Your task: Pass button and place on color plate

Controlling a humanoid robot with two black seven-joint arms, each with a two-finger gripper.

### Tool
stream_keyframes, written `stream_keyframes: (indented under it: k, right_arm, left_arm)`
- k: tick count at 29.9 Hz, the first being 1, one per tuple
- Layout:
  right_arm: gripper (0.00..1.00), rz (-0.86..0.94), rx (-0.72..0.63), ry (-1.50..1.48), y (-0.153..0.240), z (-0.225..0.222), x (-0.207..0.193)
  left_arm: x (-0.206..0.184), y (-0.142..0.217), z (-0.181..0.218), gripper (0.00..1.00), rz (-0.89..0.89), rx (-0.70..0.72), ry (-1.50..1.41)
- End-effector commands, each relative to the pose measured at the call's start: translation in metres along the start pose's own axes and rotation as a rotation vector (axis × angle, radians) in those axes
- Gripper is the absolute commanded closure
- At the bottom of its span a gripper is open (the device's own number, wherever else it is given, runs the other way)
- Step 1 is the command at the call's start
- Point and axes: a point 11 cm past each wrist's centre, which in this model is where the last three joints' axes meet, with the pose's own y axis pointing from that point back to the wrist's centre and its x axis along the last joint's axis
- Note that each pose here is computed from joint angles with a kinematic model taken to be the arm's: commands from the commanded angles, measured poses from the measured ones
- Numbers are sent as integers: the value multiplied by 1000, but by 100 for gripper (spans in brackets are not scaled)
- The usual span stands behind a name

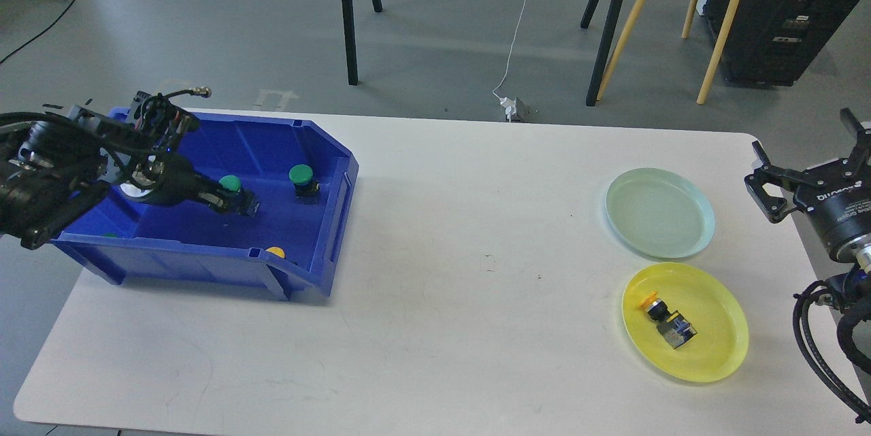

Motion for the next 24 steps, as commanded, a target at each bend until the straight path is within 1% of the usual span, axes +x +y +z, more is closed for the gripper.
stream_keyframes:
  k: [1,3,5,7,9,10,11,15,17,21,24]
  right_arm:
    - [0,-45,-28,163,-11,-1,-13]
    - [0,-82,-48,332,-20,-5,-25]
    - [0,-123,-82,467,-28,2,-37]
    - [0,-178,-107,561,-37,9,-52]
    - [0,-236,-130,626,-46,13,-69]
    - [0,-269,-147,658,-51,14,-79]
    - [0,-303,-163,683,-56,16,-90]
    - [0,-445,-261,767,-74,52,-131]
    - [0,-495,-300,805,-81,68,-144]
    - [0,-582,-336,798,-90,107,-167]
    - [0,-568,-345,781,-101,122,-165]
  left_arm:
    - [57,42,28,97,217,-175,108]
    - [83,61,56,97,331,-330,187]
    - [106,78,83,97,424,-482,255]
    - [123,88,106,97,486,-616,327]
    - [139,81,140,97,501,-757,385]
    - [146,72,164,97,489,-829,401]
    - [150,63,180,97,478,-867,411]
    - [159,10,210,98,441,-874,493]
    - [159,-6,226,97,420,-884,512]
    - [158,-17,250,97,395,-922,527]
    - [147,-31,264,97,363,-948,557]
